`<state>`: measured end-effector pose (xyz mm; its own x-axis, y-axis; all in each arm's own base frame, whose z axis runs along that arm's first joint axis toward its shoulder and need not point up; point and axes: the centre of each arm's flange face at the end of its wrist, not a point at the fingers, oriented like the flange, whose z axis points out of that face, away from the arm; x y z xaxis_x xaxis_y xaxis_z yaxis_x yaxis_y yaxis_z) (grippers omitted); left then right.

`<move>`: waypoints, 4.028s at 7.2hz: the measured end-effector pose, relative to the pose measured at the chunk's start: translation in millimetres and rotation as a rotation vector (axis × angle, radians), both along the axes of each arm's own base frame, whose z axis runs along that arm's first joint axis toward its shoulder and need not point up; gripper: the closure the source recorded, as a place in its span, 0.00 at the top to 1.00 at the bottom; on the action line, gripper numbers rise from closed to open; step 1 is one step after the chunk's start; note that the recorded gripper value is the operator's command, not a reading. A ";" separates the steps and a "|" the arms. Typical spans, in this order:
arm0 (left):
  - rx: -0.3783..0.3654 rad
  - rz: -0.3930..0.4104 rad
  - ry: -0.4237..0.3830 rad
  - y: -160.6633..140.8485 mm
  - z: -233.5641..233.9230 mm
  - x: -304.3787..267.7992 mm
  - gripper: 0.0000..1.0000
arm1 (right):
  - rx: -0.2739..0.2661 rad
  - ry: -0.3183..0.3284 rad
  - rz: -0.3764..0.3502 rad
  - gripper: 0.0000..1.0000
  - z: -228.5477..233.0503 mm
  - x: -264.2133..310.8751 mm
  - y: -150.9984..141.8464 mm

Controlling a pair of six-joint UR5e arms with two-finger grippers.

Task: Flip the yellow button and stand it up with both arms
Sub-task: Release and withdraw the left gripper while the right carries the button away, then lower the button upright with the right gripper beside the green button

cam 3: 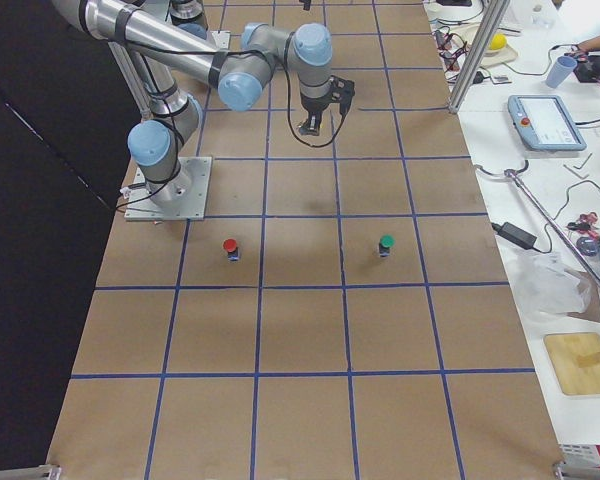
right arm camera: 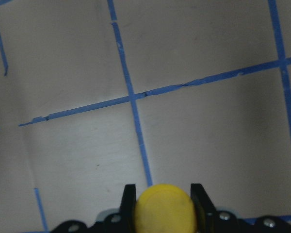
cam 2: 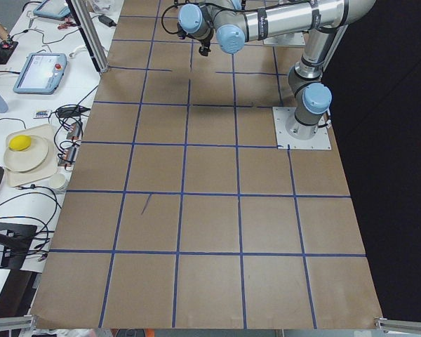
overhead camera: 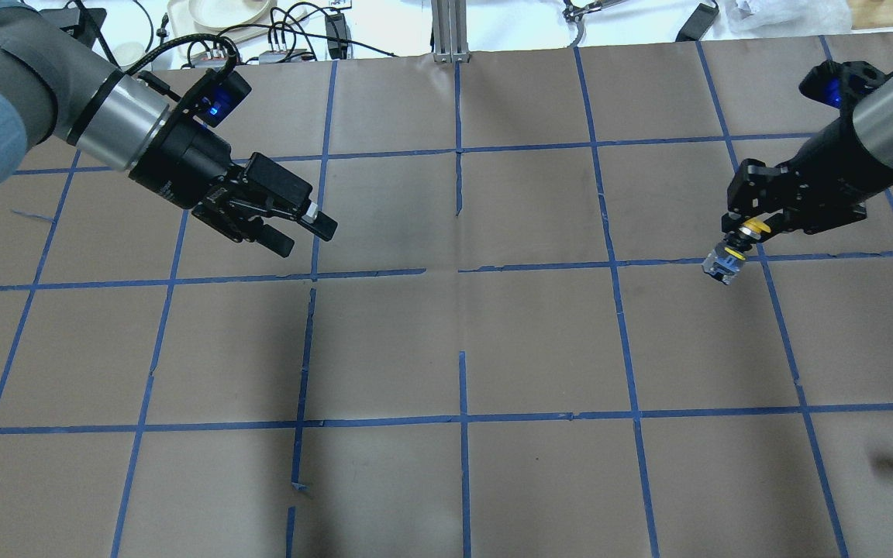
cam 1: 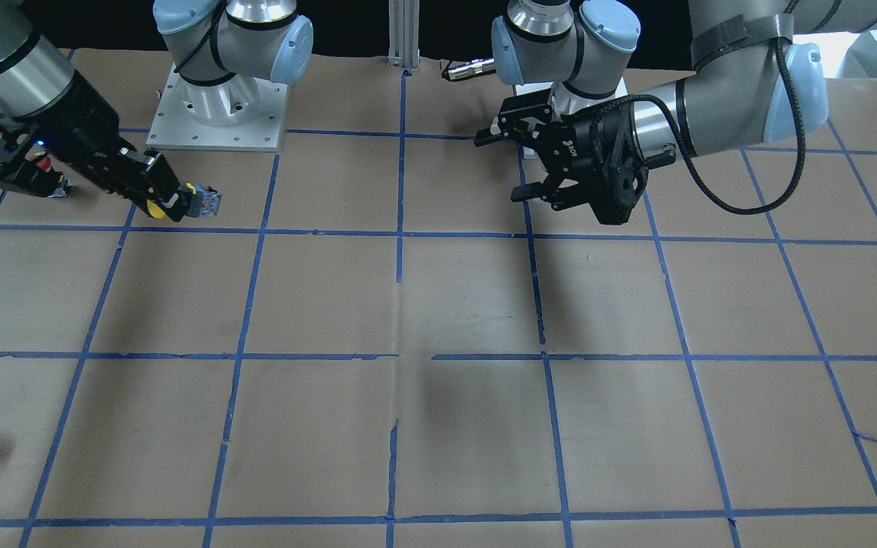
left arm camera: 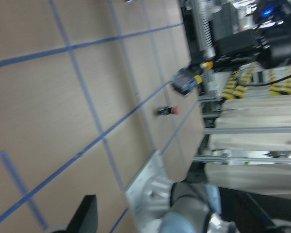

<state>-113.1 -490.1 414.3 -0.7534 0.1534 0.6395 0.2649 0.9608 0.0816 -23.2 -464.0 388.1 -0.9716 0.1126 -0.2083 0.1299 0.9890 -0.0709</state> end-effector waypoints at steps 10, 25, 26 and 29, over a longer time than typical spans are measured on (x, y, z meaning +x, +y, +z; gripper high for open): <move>-0.181 0.225 -0.686 0.7 81.7 -23.6 1.00 | -0.410 0.147 0.788 0.11 -111.2 -215.2 13.2; -0.213 0.206 -0.739 9.9 93.5 -30.4 1.00 | -0.716 0.064 1.172 0.72 -184.2 -271.4 53.5; -0.217 0.206 -0.739 12.6 96.7 -31.0 1.00 | -0.714 0.061 1.167 0.99 -185.3 -272.6 54.5; -0.223 0.205 -0.733 18.0 110.3 -32.4 1.00 | -0.695 0.048 1.107 1.00 -184.5 -276.9 57.3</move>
<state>-145.6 -472.0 524.6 -0.9977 0.0319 -0.0598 0.0339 0.9989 -0.0338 -300.1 -406.7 203.6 -0.4871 -0.8623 0.1385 -0.7407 0.3238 -0.5887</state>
